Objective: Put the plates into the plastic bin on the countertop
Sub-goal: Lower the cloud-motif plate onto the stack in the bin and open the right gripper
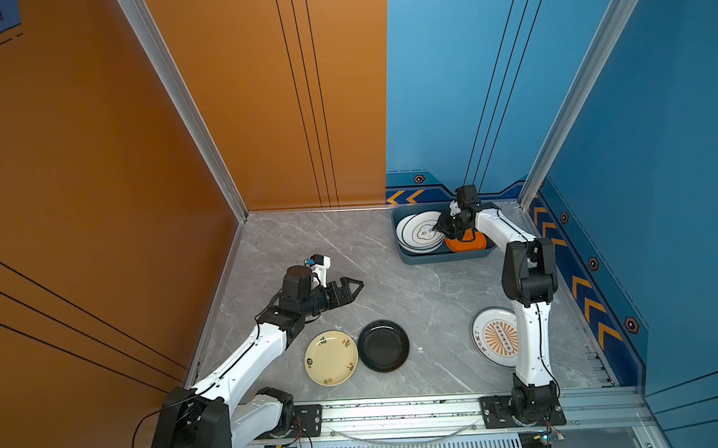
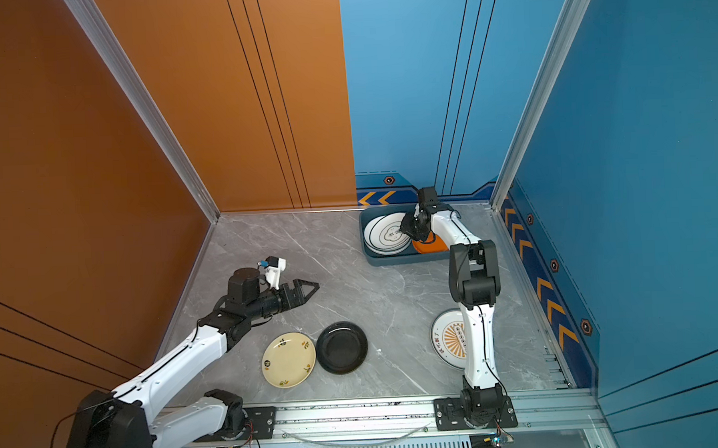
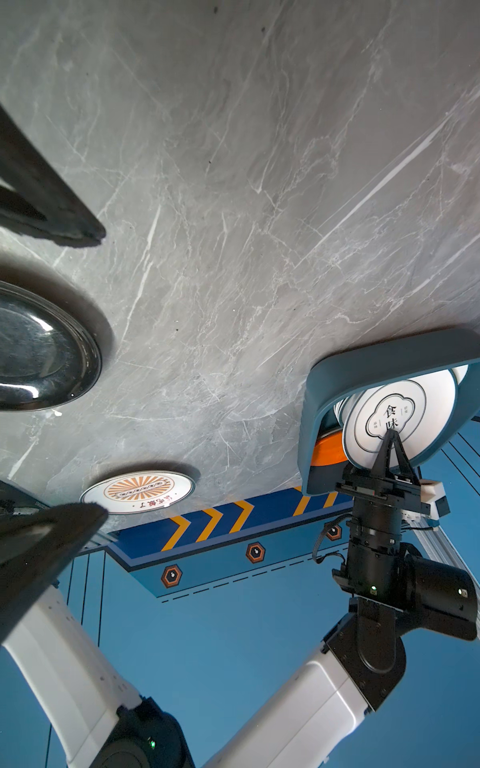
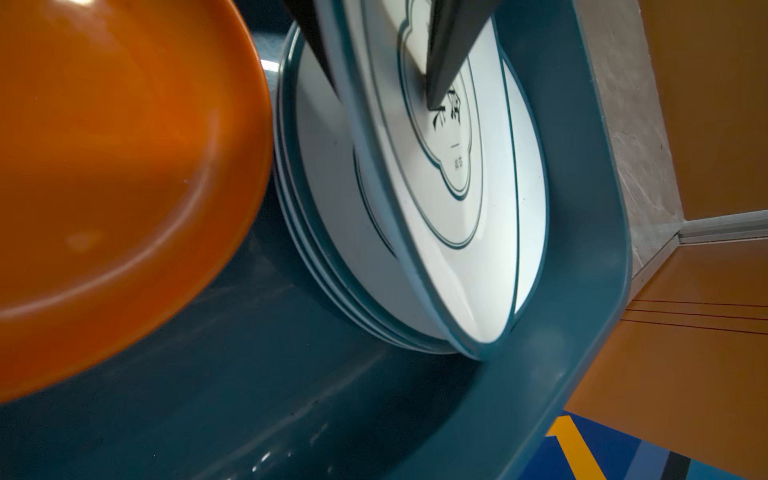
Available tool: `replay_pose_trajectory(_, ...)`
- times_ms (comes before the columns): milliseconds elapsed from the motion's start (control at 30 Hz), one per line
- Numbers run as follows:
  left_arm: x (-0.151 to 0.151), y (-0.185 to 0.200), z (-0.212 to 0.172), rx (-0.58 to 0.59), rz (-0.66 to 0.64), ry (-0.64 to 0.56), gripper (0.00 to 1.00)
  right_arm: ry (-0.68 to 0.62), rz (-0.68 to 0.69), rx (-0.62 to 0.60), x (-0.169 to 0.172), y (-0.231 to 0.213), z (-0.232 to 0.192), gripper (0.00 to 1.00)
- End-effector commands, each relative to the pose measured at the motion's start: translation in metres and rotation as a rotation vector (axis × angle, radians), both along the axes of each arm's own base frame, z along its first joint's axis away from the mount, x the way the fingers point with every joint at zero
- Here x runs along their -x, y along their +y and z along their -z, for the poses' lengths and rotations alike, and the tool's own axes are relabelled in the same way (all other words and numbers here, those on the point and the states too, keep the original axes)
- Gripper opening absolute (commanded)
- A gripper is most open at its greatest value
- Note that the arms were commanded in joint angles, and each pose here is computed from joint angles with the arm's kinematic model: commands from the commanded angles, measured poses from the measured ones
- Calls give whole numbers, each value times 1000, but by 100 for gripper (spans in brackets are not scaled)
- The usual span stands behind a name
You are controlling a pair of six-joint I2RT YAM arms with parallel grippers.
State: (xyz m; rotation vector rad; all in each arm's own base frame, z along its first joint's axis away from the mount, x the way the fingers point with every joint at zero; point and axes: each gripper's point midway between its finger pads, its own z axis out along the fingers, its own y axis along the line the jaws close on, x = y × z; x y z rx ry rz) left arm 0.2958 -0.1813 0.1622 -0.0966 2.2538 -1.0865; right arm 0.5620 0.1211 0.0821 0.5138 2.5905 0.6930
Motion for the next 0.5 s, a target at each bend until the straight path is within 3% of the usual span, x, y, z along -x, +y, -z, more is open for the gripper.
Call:
replay_pose_trajectory(0, 5, -6, 3, -6, 27, 5, 98, 14, -22, 56, 3, -1, 3, 37)
replay_pose_trajectory(467, 11, -12, 2, -44, 49, 4, 98, -4, -37, 164, 11, -13, -17, 49)
